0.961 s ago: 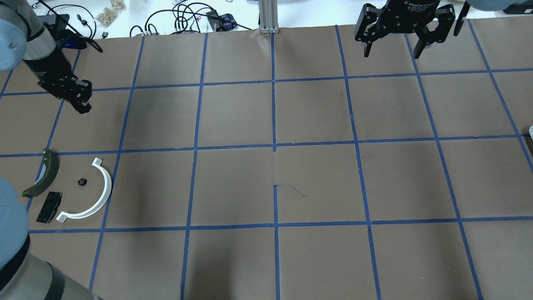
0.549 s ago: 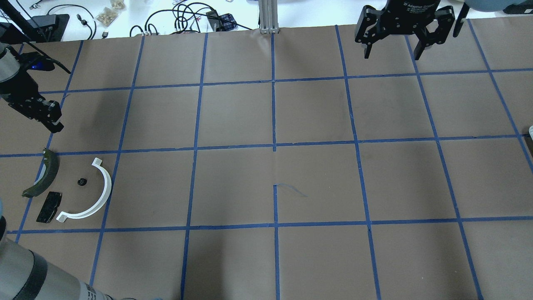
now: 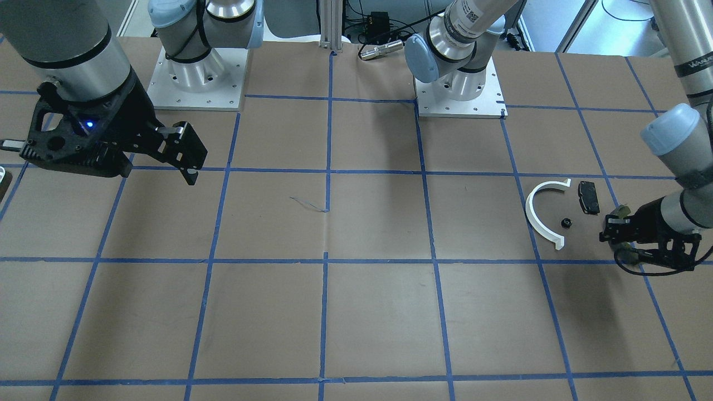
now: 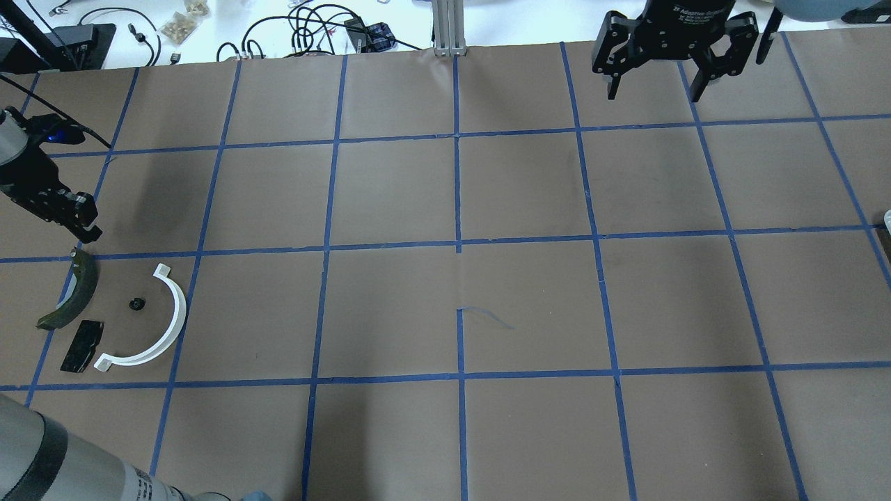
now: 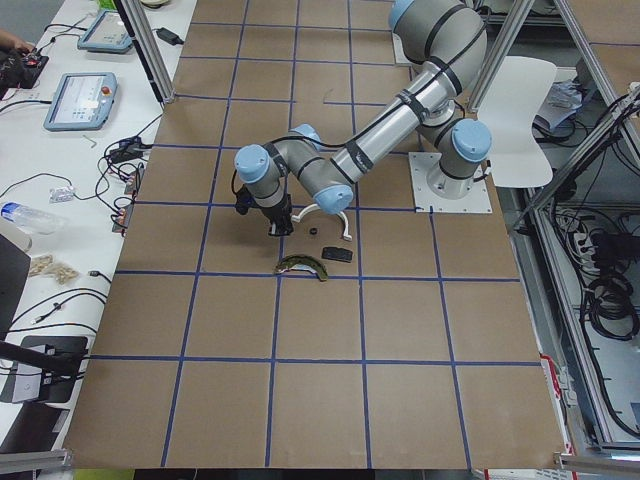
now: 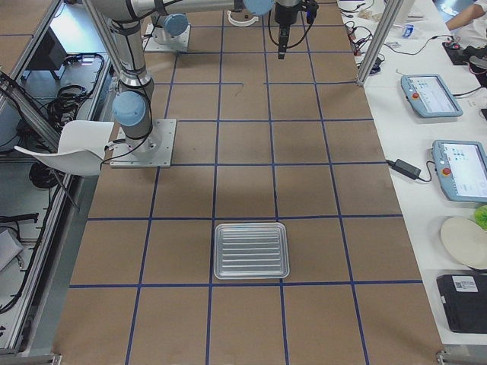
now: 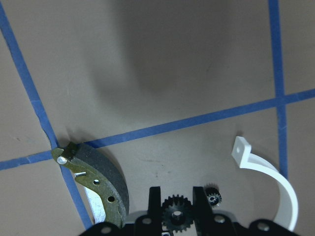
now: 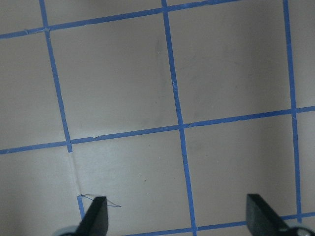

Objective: Place bearing gear from tray to pile

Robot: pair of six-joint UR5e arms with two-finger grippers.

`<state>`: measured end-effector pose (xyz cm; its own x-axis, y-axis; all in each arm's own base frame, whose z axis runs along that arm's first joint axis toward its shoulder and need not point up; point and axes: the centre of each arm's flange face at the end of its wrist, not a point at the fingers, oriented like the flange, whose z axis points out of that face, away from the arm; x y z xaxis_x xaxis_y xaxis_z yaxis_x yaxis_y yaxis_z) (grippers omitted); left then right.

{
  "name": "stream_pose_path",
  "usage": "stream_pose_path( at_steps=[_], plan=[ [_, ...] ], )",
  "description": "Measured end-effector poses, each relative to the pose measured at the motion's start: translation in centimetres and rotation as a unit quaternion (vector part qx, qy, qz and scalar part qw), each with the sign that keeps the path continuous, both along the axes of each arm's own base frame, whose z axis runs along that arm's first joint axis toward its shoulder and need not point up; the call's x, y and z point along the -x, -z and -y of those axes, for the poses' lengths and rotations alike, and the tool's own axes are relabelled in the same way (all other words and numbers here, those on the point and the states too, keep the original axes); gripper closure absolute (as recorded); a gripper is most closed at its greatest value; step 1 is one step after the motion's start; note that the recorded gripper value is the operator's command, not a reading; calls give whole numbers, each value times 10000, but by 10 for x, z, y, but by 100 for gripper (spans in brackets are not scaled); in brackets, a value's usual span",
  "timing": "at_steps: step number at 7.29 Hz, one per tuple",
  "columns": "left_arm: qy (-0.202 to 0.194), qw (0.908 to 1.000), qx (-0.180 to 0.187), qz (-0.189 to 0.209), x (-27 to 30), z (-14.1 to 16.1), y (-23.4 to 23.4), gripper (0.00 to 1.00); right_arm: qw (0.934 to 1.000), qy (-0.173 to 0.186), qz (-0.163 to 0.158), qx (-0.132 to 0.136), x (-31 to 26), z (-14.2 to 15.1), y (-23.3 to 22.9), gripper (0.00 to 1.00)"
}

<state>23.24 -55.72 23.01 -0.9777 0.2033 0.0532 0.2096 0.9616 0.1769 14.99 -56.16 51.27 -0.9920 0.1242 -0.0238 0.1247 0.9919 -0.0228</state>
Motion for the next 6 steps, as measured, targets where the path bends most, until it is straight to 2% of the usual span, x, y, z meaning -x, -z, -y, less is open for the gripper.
stream_pose_path(
  at_steps=[6],
  plan=[
    [-25, 9996, -221, -167, 10, -31, 42, 100, 9999, -148, -53, -4, 1, -1, 2, 0]
  ],
)
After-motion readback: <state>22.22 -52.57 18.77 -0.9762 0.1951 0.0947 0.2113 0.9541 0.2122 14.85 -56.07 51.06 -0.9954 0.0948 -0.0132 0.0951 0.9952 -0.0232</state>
